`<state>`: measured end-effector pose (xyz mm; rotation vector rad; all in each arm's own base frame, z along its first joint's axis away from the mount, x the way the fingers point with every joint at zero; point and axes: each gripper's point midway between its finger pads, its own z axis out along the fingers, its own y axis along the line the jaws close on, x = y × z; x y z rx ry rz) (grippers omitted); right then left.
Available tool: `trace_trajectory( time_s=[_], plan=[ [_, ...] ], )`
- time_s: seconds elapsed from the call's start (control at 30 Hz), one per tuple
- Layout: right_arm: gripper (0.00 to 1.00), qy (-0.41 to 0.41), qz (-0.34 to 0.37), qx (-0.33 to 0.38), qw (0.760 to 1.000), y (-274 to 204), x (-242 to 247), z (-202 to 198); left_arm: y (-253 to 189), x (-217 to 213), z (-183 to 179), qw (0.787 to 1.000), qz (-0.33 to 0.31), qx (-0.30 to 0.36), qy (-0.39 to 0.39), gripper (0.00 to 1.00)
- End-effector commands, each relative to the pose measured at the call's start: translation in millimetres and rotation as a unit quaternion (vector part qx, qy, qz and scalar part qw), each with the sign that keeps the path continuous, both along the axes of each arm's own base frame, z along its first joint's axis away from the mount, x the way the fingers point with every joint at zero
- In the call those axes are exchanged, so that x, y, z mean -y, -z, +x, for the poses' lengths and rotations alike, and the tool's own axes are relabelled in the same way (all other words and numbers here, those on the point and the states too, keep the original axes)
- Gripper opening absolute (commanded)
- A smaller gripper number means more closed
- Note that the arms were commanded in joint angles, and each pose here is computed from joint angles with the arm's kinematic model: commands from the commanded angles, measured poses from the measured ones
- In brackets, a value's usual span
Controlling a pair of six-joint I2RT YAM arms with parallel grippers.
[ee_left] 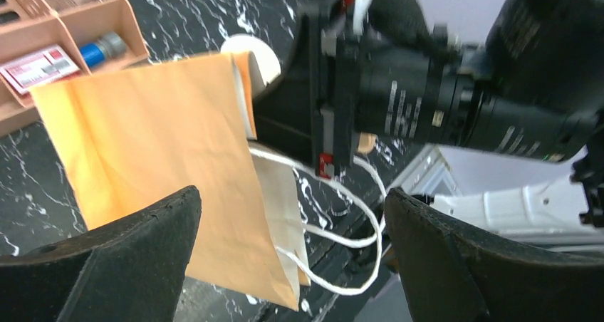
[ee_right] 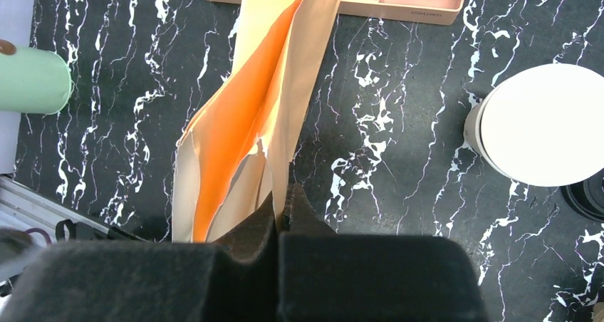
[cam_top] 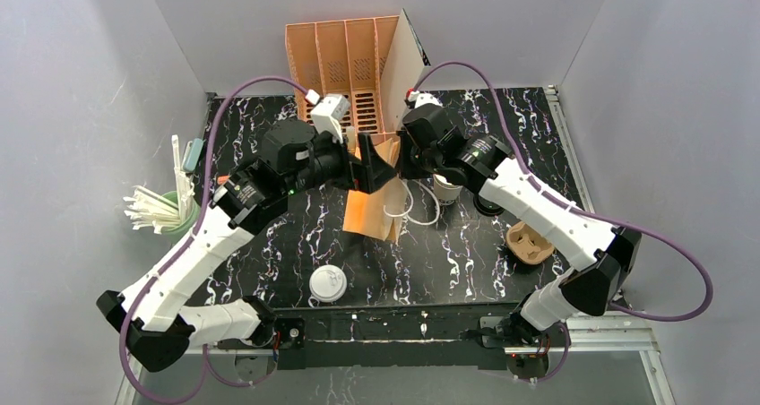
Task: Pack the takeout coffee
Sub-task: Open the takeout bag at the center of the board.
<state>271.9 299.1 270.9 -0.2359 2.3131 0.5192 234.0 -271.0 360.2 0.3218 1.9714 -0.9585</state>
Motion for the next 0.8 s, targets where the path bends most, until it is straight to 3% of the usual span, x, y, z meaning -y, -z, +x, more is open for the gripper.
trace_trajectory(
  time_s=[0.0, 0.3, 0.5, 0.67, 0.77],
  plan=[
    [0.01, 0.007, 0.024, 0.021, 0.999, -19, -8, 10, 25, 6, -37, 0.997, 0.032, -0.019, 0.066, 0.98],
    [0.01, 0.0, 0.026, 0.013, 1.0, -17, -16, 12, 36, 23, -67, 0.982, 0.138, 0.08, 0.1, 0.98],
    [0.01, -0.001, 0.023, 0.006, 1.0, -11, -16, 11, 37, 54, -87, 0.956, 0.218, 0.143, 0.132, 0.97],
    [0.01, -0.001, 0.025, 0.007, 1.0, -13, -15, 9, 52, 43, -60, 0.932, 0.324, 0.15, 0.059, 0.74],
    [0.01, -0.001, 0.026, 0.008, 1.0, -14, -13, 9, 49, 31, -51, 0.927, 0.339, 0.158, 0.021, 0.58]
  ],
)
